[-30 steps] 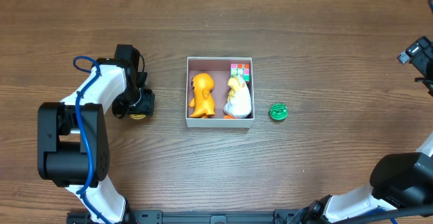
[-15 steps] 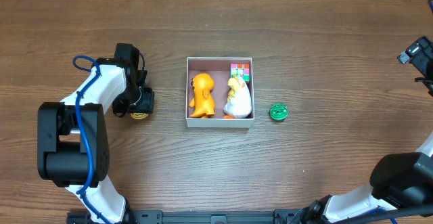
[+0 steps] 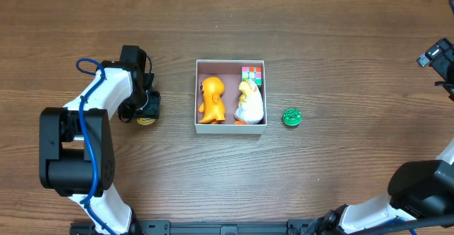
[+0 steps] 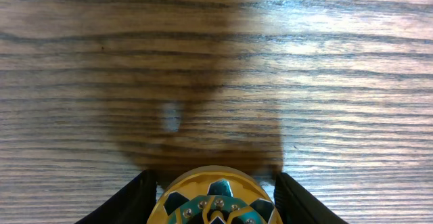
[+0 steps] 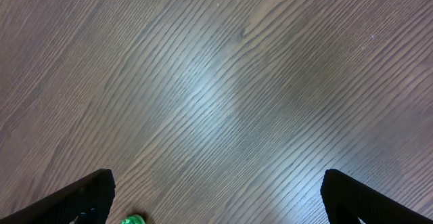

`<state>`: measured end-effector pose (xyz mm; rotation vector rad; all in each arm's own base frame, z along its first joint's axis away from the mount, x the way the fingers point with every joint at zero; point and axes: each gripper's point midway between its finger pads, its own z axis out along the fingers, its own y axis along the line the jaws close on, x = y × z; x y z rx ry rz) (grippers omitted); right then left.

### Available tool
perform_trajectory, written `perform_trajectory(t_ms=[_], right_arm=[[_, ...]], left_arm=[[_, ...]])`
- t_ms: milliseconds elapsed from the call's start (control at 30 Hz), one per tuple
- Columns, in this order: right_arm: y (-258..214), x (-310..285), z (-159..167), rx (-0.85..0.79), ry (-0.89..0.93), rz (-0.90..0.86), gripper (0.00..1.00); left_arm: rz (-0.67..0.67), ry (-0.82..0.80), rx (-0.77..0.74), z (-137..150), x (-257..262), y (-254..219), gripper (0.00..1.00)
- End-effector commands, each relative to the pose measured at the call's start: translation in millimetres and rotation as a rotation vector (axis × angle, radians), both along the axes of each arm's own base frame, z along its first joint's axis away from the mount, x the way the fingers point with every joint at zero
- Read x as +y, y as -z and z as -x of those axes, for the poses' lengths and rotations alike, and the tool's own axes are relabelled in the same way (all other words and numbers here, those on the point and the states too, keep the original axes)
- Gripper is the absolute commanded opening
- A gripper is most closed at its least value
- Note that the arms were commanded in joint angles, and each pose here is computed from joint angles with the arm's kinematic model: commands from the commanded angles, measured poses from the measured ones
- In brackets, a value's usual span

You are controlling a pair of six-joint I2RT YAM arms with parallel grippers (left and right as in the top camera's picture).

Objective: Pack container

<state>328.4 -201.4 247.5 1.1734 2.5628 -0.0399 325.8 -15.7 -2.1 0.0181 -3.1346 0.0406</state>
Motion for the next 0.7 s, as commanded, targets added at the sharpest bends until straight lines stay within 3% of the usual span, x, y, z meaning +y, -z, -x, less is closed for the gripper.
perform_trajectory(t_ms=[0, 667], right_arm=[[-2.3, -1.2, 0.7, -0.005, 0.006, 0.007, 1.0], [-2.3, -1.2, 0.7, -0.005, 0.006, 0.007, 1.0]], left_arm=[[0.026, -0.005, 0.008, -1.9, -4.2, -2.2, 0.5], [0.09, 0.014, -0.199, -79.8, -18.7, -101.1, 0.49]])
